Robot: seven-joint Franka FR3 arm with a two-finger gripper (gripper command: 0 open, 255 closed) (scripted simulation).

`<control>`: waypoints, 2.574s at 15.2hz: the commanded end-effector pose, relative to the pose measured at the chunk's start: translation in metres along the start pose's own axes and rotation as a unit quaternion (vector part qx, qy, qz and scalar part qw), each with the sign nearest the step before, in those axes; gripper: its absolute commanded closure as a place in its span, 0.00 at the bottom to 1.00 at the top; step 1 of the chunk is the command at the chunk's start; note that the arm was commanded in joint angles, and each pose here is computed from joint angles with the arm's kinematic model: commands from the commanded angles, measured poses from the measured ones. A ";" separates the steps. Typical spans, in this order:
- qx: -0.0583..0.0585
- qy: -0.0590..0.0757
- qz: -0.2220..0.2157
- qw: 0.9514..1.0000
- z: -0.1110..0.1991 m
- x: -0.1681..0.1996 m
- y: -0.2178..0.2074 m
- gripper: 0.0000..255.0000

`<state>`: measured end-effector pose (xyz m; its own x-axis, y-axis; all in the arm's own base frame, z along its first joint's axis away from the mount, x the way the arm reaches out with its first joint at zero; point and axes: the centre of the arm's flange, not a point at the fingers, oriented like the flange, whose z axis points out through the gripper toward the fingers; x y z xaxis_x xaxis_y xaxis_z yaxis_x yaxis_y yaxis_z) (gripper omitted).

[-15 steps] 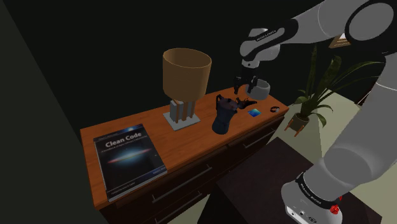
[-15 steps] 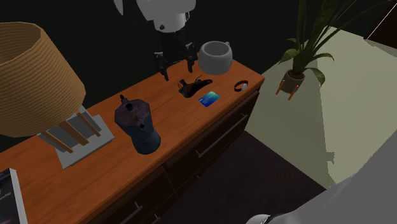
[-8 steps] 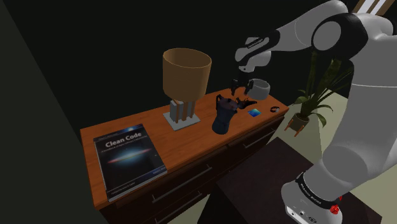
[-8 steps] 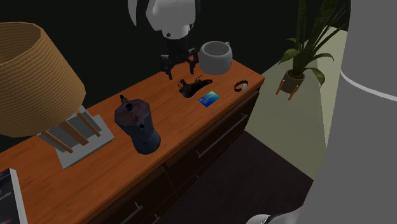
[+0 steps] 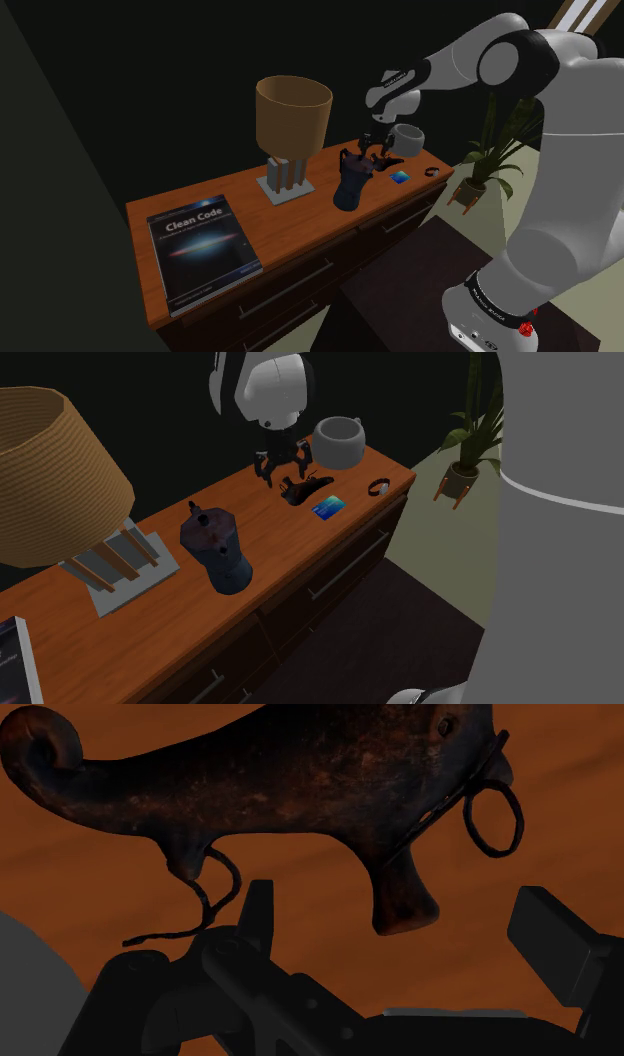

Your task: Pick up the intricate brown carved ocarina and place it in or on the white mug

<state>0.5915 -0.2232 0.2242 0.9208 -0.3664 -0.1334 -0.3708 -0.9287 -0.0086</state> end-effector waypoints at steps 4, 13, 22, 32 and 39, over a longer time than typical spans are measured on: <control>0.000 0.000 0.000 1.000 0.002 0.000 0.000 0.00; 0.000 0.000 0.000 1.000 0.002 0.000 0.000 1.00; 0.000 0.000 0.000 1.000 -0.030 -0.004 -0.001 1.00; 0.000 0.000 0.000 1.000 -0.082 -0.011 -0.001 1.00; 0.000 0.000 0.000 1.000 -0.119 -0.016 -0.001 1.00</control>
<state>0.5906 -0.2228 0.3377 0.9210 -0.3663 -0.1326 -0.3707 -0.9287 -0.0087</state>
